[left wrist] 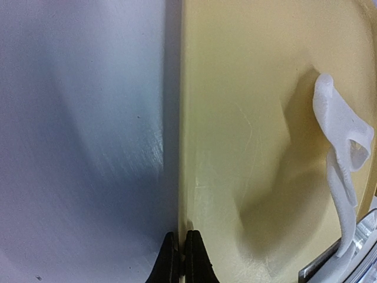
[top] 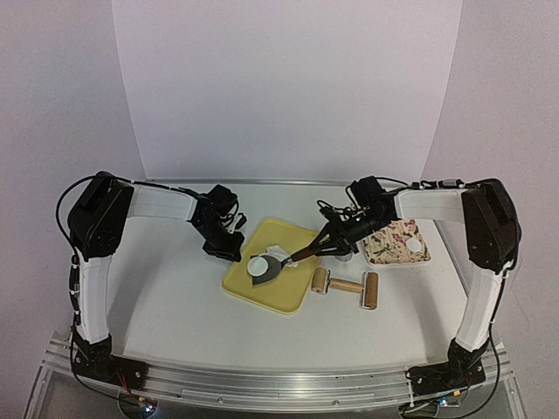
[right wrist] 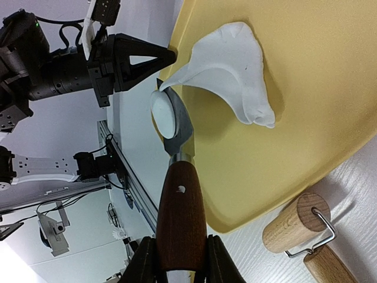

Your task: Roll out the dumpling wrappers from the dough

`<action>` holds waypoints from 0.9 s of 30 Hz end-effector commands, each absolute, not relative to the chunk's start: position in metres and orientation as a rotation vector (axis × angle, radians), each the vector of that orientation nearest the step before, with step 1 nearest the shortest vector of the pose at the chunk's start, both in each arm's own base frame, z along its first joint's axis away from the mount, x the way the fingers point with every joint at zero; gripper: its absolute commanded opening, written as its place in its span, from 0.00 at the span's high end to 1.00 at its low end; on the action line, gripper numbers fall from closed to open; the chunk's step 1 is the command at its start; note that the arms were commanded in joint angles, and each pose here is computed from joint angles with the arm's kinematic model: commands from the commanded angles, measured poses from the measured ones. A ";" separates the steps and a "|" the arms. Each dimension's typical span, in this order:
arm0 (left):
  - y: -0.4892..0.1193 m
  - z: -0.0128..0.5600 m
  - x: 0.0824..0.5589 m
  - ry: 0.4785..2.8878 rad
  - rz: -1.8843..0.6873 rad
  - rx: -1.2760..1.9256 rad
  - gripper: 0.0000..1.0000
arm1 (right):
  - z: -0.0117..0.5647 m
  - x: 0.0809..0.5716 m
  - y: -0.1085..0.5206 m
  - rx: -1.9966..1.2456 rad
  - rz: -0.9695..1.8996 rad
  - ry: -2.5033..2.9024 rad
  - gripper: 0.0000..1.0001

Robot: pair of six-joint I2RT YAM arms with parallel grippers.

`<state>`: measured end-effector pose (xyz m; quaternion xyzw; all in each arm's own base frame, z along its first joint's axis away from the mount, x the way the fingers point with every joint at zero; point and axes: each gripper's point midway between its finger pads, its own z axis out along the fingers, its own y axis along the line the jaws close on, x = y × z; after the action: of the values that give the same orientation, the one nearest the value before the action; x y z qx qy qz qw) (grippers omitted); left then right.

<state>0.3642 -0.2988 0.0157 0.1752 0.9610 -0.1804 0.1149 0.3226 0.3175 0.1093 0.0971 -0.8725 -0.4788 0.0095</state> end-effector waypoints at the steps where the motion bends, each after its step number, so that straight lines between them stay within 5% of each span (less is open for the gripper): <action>1: -0.289 -0.007 0.364 2.867 -0.425 0.494 1.00 | 0.149 0.330 0.330 0.434 -1.652 -2.697 1.00; 27: -0.293 -0.013 0.367 2.875 -0.439 0.472 1.00 | 0.244 0.315 0.326 0.530 -1.855 -2.691 1.00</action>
<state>0.3697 -0.3027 0.0154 0.1743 0.9604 -0.1825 0.1179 0.3198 0.3220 0.1966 0.1258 -0.8392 -0.5271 -0.0461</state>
